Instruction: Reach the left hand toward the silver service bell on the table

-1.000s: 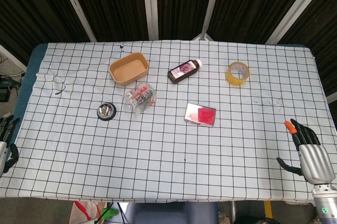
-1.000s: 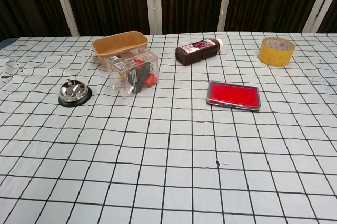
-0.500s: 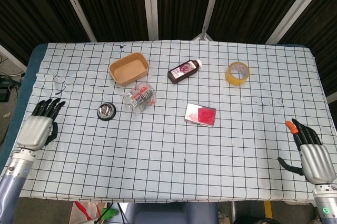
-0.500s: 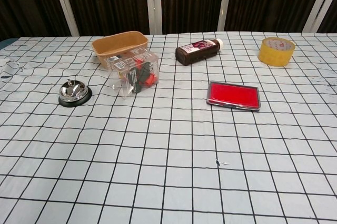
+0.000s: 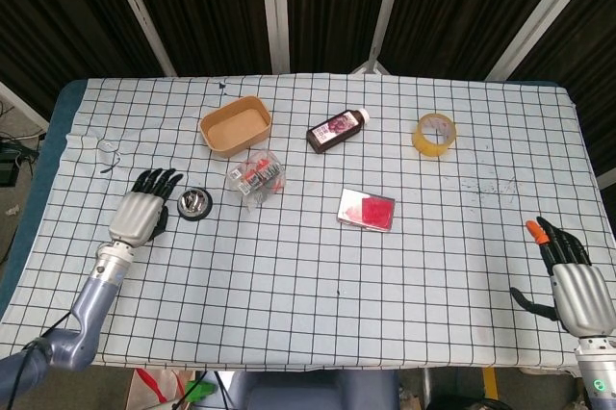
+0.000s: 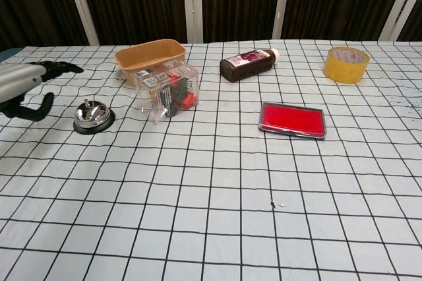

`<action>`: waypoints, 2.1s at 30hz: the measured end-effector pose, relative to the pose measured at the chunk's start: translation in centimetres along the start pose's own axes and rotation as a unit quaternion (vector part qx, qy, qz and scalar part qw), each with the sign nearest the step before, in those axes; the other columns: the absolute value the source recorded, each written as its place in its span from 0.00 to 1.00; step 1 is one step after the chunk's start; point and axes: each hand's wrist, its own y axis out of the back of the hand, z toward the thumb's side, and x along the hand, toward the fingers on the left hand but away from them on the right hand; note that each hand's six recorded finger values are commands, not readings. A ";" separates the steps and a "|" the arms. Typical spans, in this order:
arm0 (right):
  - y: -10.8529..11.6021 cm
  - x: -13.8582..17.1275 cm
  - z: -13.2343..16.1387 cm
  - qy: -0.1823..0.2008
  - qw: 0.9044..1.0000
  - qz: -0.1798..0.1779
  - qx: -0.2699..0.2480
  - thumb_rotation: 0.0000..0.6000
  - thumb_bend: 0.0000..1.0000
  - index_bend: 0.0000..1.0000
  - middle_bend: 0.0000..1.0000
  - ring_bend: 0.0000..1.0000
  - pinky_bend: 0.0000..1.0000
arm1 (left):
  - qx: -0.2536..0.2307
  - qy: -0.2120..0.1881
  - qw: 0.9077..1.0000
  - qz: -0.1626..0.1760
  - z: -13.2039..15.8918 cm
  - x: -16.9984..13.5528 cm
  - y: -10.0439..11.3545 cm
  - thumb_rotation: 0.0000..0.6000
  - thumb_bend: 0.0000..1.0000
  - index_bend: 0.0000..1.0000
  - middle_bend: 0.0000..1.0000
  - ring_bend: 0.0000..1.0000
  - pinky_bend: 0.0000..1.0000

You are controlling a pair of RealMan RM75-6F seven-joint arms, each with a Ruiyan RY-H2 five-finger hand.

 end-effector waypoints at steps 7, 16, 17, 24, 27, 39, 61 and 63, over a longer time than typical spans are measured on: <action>0.2 0.1 -0.1 0.001 1.000 -0.003 -0.005 1.00 0.25 0.06 0.03 0.09 0.10 | 0.007 -0.024 1.000 -0.018 2.7 1.4 -2.4 1.00 1.00 0.00 0.02 0.00 0.00; 0.5 0.1 -0.2 0.001 1.000 -0.007 -0.007 1.00 0.25 0.06 0.03 0.09 0.10 | 0.018 -0.035 0.999 -0.035 4.1 2.1 -4.5 1.00 1.00 0.00 0.02 0.00 0.00; 0.5 0.1 -0.2 0.001 1.000 -0.008 -0.007 1.00 0.25 0.06 0.03 0.09 0.10 | 0.019 -0.034 0.999 -0.037 4.1 2.1 -4.7 1.00 1.00 0.00 0.02 0.00 0.00; 0.6 0.1 -0.2 0.003 1.000 -0.008 -0.011 1.00 0.25 0.06 0.03 0.09 0.10 | 0.030 -0.032 0.998 -0.051 3.9 2.0 -5.9 1.00 1.00 0.00 0.02 0.00 0.00; 0.6 0.1 -0.2 0.003 1.000 -0.009 -0.010 1.00 0.25 0.06 0.03 0.09 0.10 | 0.030 -0.034 0.998 -0.044 3.9 2.0 -5.6 1.00 1.00 0.00 0.02 0.00 0.00; 0.4 0.0 0.0 0.007 1.000 -0.007 -0.010 1.00 0.25 0.06 0.03 0.09 0.10 | -0.022 -0.068 0.989 0.125 5.2 -0.9 4.8 1.00 1.00 0.00 0.03 0.00 0.00; -0.3 0.1 1.1 0.019 1.000 0.007 -0.008 1.00 0.25 0.06 0.03 0.09 0.10 | -0.009 0.127 0.984 0.122 -6.9 -21.9 10.3 1.00 1.00 0.00 0.02 0.00 0.00; -0.3 0.0 1.1 0.019 1.000 0.006 -0.009 1.00 0.25 0.06 0.03 0.09 0.10 | -0.010 0.127 0.984 0.120 -6.9 -22.0 10.2 1.00 1.00 0.00 0.02 0.00 0.00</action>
